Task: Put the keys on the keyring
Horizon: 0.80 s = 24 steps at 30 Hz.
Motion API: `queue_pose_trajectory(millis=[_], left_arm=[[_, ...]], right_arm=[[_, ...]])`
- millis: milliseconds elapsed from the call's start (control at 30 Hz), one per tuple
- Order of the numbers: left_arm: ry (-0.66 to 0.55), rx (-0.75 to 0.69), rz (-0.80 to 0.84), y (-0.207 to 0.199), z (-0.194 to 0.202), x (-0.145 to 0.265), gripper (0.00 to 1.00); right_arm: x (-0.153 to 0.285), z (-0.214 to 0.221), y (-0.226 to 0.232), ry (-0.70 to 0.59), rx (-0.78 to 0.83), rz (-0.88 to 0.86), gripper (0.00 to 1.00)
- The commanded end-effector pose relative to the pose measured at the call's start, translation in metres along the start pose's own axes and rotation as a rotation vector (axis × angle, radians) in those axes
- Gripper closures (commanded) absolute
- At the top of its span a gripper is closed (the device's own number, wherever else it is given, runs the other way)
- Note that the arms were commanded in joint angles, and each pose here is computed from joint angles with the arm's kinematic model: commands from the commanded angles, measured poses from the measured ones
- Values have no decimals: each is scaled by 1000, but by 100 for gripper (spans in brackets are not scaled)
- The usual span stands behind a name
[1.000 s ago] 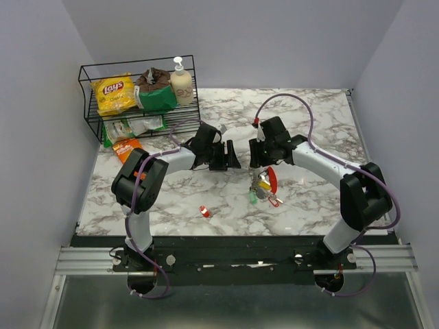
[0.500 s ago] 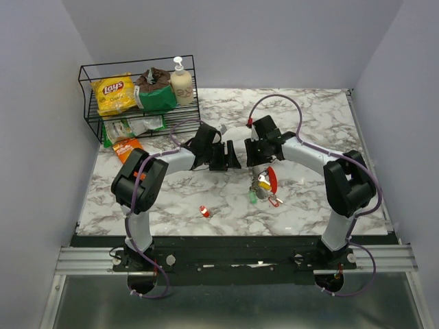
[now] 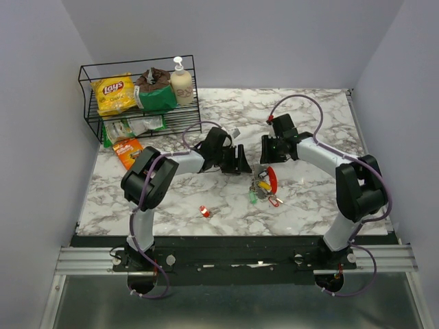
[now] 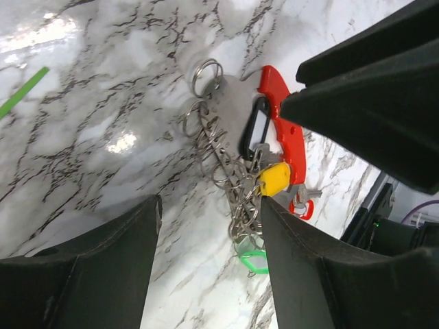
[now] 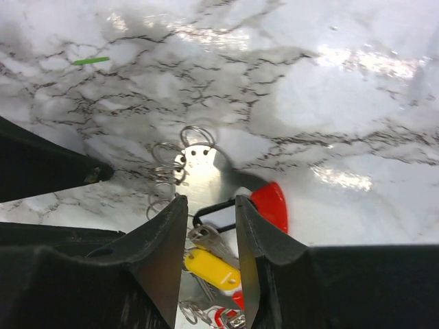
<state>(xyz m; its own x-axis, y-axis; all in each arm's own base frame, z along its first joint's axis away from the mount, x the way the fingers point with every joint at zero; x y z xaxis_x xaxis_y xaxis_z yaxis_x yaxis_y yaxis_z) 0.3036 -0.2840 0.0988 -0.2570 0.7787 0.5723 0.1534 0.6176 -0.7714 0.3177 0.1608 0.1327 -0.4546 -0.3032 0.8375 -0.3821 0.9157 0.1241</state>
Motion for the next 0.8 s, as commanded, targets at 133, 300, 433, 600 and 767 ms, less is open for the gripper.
queue_pose_trajectory(millis=[133,300,433,600,767], left_arm=[[-7,-31,8,-1,2,-16,32],[-14,-49,-38,6,1,-25,35],[-51,-81,-86,9,-2,-29,37],[-51,-118,-133,13,-5,-35,43],[-48,-129,-150,18,1,-31,46]], right_arm=[[9,0,-6,-40,-71,-42,57],[8,1,-6,-38,-76,-54,57],[7,3,-6,-33,-78,-65,57],[4,4,-6,-25,-83,-73,57],[5,4,-4,-22,-84,-100,57]])
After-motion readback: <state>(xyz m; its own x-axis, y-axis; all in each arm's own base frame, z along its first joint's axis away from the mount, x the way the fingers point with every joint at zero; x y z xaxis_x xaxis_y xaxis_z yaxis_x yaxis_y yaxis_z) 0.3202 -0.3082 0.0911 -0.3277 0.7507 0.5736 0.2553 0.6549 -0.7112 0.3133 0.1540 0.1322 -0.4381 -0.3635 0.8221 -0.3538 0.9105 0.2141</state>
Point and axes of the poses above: each gripper's point midway between its finger pads, its own x axis back along the fingers, its own y axis along the line the jaws close on, z = x × y, the point moved 9 cm from there along x, back along the fingers, and after that the axes turned 11 degrees about x, right-handed, at the moved point
